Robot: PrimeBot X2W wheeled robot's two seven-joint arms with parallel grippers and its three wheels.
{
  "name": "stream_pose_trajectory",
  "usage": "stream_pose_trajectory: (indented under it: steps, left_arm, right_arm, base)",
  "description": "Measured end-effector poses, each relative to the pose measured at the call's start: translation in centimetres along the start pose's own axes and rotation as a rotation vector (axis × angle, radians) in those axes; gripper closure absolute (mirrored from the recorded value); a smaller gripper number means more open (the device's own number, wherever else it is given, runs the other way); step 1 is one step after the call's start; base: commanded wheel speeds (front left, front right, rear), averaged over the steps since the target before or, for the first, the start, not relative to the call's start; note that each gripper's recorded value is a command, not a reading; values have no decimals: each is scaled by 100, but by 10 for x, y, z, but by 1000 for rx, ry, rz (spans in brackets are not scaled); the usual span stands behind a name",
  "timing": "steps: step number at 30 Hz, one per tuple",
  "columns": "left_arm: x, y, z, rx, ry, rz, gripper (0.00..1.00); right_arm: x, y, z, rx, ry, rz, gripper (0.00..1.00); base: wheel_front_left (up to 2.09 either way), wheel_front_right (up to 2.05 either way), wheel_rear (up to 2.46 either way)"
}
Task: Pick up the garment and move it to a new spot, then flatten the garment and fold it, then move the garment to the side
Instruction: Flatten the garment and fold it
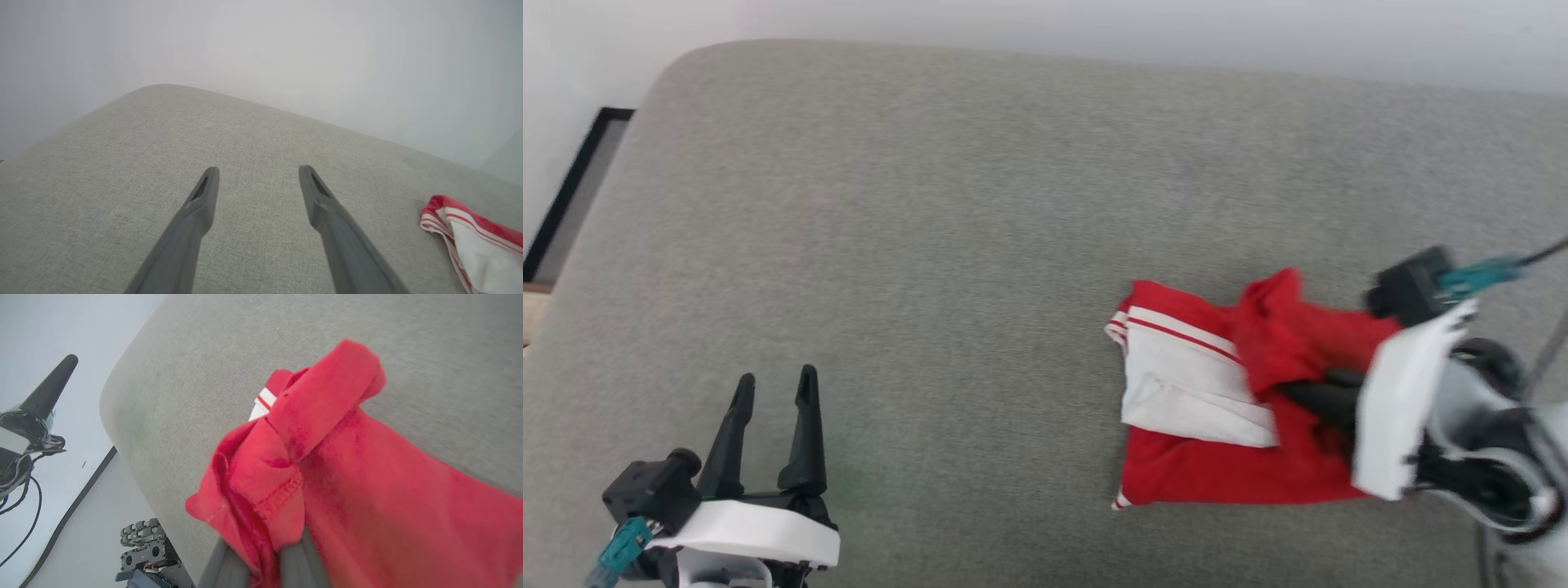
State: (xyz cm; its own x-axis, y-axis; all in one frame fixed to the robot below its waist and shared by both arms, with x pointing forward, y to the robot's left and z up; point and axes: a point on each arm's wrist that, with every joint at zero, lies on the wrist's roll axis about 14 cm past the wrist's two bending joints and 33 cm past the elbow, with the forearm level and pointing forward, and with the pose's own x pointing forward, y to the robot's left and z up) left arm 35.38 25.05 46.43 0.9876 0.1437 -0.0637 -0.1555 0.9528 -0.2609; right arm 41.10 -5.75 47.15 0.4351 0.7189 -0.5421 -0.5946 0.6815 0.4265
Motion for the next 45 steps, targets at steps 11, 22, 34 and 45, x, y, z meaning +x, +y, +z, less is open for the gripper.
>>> stream_pose_trajectory:
  steps: [11,22,34,45]
  left_arm:
    - [-7,10,7,-18,-24,31,0]
    - [6,-3,15,-34,-57,-17,0]
    - [14,-31,17,-28,-63,-111,0]
    - [-1,-36,25,28,-83,-160,0]
  right_arm:
    - [42,22,-18,-74,104,44,0]
    - [-19,-3,37,-57,-159,-55,0]
    - [-119,-70,31,-27,-491,-389,0]
    - [-192,-85,-8,-82,-759,-619,0]
  base:
    - [0,0,0]
    - [0,0,0]
    - [0,0,0]
    - [0,0,0]
